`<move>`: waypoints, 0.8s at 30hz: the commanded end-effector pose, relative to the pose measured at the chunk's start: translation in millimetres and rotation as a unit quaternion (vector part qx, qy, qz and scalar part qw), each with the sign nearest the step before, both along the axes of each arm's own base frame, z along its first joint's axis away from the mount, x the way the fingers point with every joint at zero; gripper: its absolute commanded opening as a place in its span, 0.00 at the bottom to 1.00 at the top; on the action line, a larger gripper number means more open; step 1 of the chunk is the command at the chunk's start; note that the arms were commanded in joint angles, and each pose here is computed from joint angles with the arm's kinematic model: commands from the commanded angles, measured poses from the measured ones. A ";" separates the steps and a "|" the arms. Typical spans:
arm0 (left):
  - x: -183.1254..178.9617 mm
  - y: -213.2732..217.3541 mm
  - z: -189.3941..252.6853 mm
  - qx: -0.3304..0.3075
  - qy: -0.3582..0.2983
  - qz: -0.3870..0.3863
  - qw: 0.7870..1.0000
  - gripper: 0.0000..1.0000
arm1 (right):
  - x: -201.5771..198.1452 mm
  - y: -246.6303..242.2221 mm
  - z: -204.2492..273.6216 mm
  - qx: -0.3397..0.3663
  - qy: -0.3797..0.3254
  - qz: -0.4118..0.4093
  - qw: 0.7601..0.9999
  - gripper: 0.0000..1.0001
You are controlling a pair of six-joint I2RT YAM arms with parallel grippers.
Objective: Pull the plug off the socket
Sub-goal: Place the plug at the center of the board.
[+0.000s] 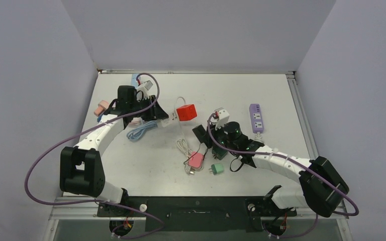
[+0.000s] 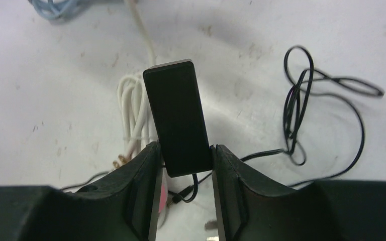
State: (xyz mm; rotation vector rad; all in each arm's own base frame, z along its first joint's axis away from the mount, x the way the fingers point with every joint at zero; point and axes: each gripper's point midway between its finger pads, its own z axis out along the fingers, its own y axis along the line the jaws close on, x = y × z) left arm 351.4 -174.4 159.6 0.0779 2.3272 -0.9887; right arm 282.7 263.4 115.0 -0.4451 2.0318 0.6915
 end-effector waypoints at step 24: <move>-13.2 -36.3 57.9 -0.048 -0.114 -0.070 0.990 0.00 | -22.9 -15.4 -0.5 -0.031 0.039 -0.051 0.997 0.73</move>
